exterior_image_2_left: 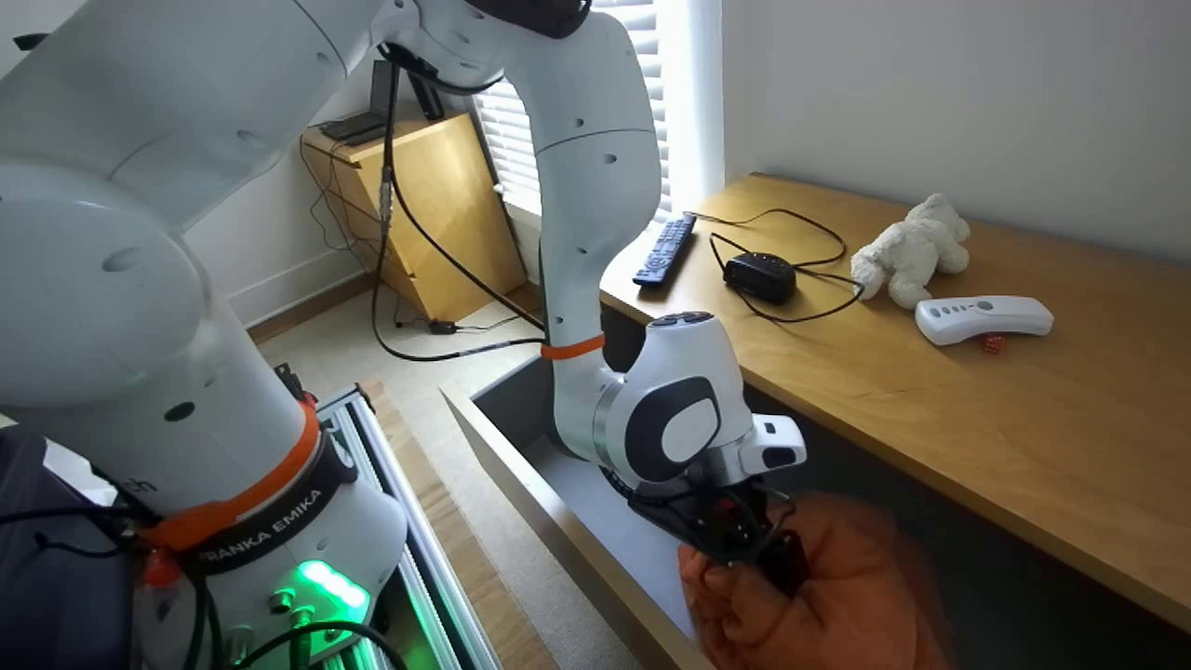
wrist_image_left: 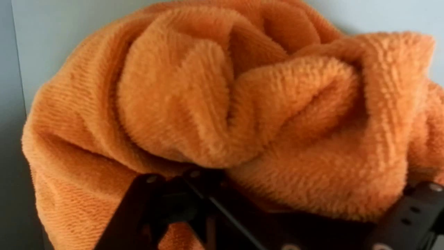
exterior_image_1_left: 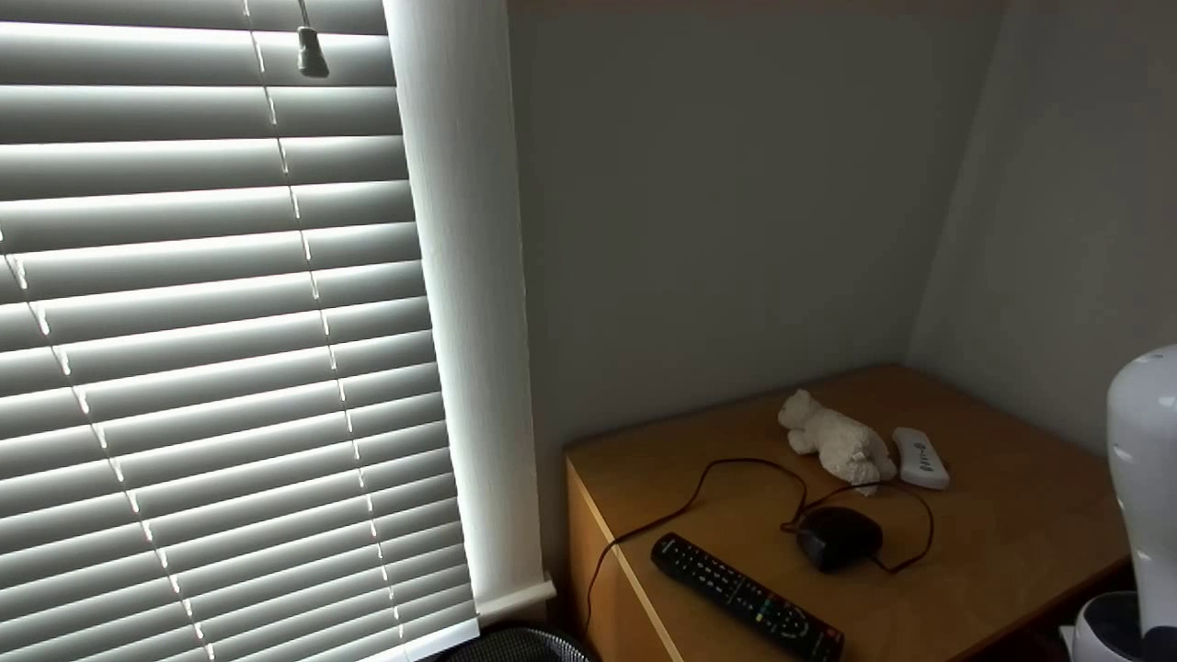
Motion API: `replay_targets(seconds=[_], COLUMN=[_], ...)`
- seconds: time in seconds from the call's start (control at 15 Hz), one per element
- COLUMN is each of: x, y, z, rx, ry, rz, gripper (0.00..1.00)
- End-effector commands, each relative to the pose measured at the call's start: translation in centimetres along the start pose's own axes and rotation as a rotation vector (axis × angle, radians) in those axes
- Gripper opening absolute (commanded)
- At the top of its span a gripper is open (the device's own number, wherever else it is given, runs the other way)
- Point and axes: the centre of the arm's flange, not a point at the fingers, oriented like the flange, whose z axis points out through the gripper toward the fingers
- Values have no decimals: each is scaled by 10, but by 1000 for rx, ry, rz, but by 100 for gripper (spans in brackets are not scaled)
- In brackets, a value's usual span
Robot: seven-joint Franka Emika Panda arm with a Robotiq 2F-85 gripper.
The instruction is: Pick up the orange blanket from the open drawer and put it on the chest of drawer top surface
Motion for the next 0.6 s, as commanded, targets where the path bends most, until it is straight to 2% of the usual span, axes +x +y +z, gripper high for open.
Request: replay_targets(seconds=[0.0, 0.4, 0.47, 0.53], x=[-10, -19, -23, -27], y=[-2, 4, 5, 6], z=[15, -19, -27, -37], rx=[55, 149, 168, 191], ry=[-2, -4, -6, -8], rz=[23, 51, 57, 65], gripper=[44, 5, 1, 5])
